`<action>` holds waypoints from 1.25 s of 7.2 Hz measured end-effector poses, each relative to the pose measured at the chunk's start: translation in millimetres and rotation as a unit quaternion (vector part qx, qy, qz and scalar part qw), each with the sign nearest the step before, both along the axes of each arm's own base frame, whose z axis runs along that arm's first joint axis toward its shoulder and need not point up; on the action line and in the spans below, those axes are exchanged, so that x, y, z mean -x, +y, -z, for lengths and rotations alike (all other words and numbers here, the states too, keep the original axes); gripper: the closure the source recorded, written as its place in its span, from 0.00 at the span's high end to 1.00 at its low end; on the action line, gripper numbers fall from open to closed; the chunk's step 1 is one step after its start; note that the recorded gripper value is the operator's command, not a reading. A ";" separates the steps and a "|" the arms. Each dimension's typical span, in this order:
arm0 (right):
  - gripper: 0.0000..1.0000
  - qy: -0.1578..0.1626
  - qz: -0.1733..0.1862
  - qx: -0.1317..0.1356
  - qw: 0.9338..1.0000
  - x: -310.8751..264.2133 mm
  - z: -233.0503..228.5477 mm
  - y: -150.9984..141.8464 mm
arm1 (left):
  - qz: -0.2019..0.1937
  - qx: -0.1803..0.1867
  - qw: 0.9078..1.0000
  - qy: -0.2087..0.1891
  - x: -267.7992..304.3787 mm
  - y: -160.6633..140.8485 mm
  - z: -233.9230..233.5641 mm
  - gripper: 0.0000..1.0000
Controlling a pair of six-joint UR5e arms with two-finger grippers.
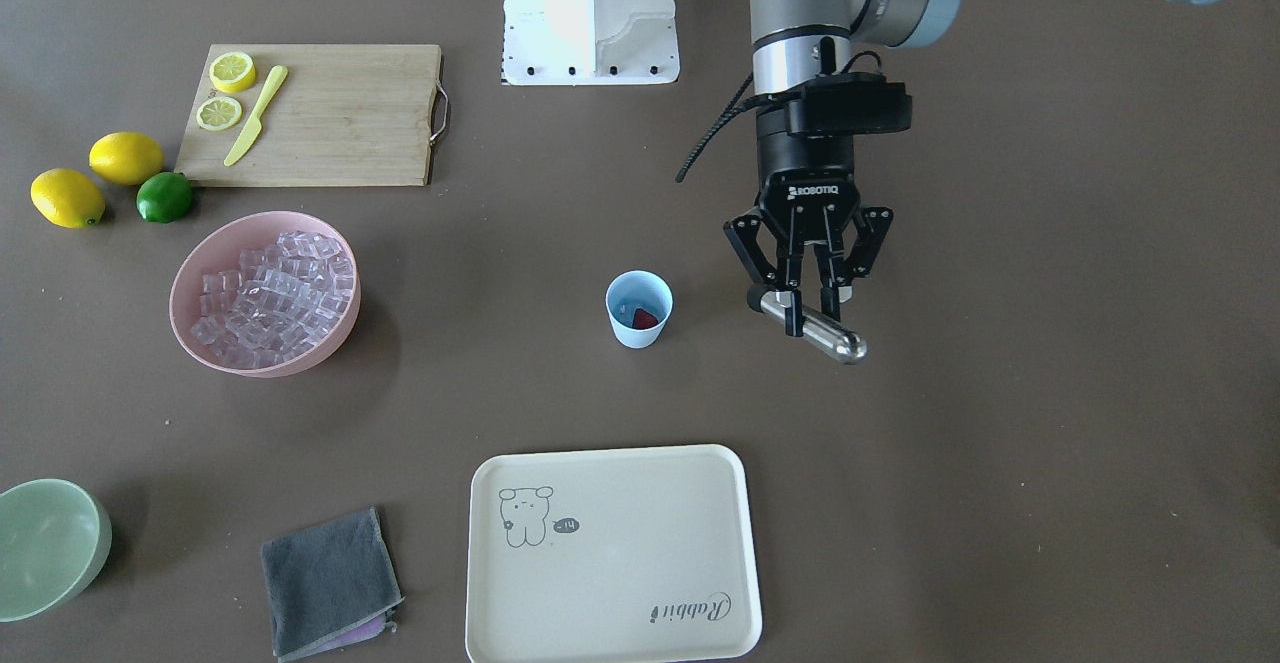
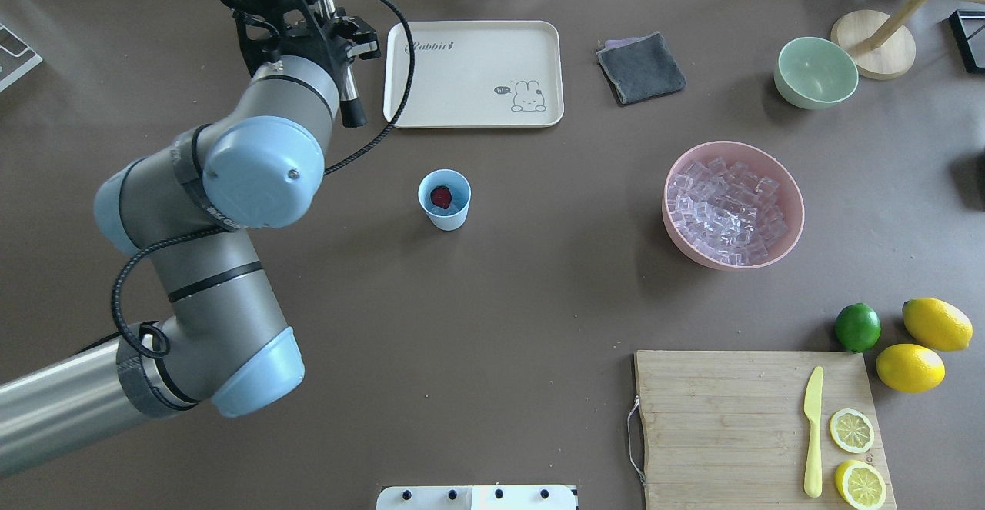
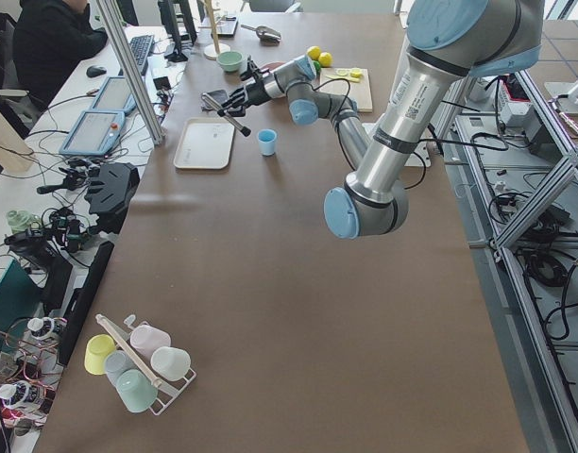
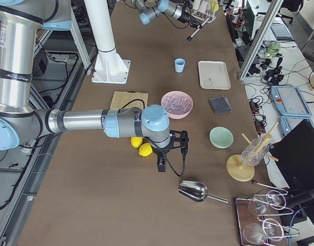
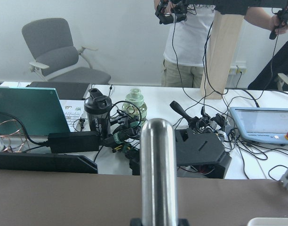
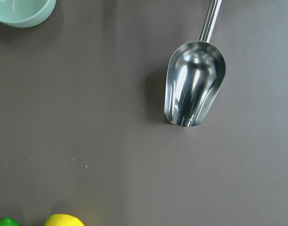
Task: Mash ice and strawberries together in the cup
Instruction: 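Carry the metal rod upright with the left gripper over the blue cup, then push the metal rod down into the blue cup repeatedly with the left gripper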
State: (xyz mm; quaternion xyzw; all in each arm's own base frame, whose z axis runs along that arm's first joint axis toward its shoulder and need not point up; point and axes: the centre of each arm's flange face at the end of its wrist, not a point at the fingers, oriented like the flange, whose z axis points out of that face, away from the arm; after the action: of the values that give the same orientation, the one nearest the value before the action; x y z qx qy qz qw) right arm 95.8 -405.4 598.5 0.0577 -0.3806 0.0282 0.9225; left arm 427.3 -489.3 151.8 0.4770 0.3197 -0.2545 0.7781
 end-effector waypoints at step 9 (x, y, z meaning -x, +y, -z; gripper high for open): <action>1.00 0.001 0.001 0.003 1.000 0.1 -3.2 1.2 | 0.065 -0.025 0.997 -0.025 -148.1 64.1 -15.5 0.24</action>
State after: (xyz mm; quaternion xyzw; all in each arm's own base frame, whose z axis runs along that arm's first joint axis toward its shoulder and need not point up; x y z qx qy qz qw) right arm 95.7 -404.3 601.7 0.0549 -0.3800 0.0287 0.9229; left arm 575.4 -425.3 167.3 0.5223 0.2753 -0.2842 0.7554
